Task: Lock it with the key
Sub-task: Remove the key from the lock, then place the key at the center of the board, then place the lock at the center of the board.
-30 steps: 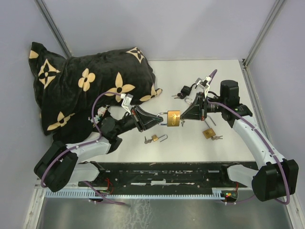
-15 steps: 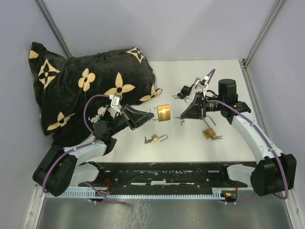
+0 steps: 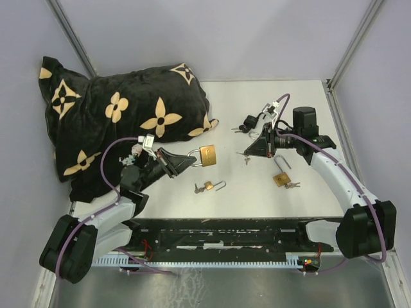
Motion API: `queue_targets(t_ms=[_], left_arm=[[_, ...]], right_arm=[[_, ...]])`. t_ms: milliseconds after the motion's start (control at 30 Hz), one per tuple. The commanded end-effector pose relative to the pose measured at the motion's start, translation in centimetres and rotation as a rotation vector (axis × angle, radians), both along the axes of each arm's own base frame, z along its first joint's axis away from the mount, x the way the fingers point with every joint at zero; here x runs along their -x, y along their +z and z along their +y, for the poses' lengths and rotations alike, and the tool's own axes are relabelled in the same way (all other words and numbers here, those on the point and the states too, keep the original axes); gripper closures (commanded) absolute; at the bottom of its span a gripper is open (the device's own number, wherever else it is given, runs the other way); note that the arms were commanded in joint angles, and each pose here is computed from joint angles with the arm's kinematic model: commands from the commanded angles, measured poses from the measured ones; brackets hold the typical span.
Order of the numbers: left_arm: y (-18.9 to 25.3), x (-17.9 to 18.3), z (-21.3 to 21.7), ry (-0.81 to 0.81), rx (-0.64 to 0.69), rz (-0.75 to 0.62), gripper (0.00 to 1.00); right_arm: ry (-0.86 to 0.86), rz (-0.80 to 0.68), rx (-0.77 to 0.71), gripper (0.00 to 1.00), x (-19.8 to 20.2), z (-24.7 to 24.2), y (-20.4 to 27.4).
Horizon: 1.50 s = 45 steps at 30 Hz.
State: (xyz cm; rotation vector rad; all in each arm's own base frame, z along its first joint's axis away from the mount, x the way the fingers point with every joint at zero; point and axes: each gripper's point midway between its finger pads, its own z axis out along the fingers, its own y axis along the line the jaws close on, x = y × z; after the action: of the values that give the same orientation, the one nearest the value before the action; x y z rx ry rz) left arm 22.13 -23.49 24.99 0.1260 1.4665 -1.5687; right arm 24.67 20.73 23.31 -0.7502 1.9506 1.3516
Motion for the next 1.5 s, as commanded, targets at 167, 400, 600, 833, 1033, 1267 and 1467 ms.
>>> queue_targets(t_ms=[167, 400, 600, 833, 1033, 1267, 1467], left_arm=[[-7.5, -4.6, 6.7, 0.361, -0.033, 0.259, 0.97], [-9.9, -7.6, 9.0, 0.438, -0.036, 0.377, 0.97], [-12.0, -9.9, 11.3, 0.526, -0.039, 0.470, 0.93], [-13.4, -11.4, 13.0, 0.617, -0.132, 0.480, 0.77], [-14.3, -11.3, 13.9, 0.663, -0.229, 0.497, 0.60], [-14.7, -9.8, 15.9, 0.749, -0.390, 0.511, 0.48], [-12.3, -7.8, 19.1, 0.900, -0.511, 0.441, 0.27]], right_arm=[[-0.108, 0.050, 0.157, 0.98, -4.7, 2.5, -4.8], [-0.126, 0.083, 0.278, 0.98, -10.2, 9.7, -7.7], [-0.177, 0.167, 0.332, 0.99, -13.4, 15.4, -11.1], [-0.218, 0.201, 0.347, 0.97, -14.6, 18.1, -13.4], [-0.222, 0.232, 0.358, 0.95, -15.1, 19.7, -15.6], [-0.217, 0.213, 0.395, 0.75, -15.2, 20.2, -16.7], [-0.206, 0.079, 0.416, 0.47, -15.9, 19.1, -13.4]])
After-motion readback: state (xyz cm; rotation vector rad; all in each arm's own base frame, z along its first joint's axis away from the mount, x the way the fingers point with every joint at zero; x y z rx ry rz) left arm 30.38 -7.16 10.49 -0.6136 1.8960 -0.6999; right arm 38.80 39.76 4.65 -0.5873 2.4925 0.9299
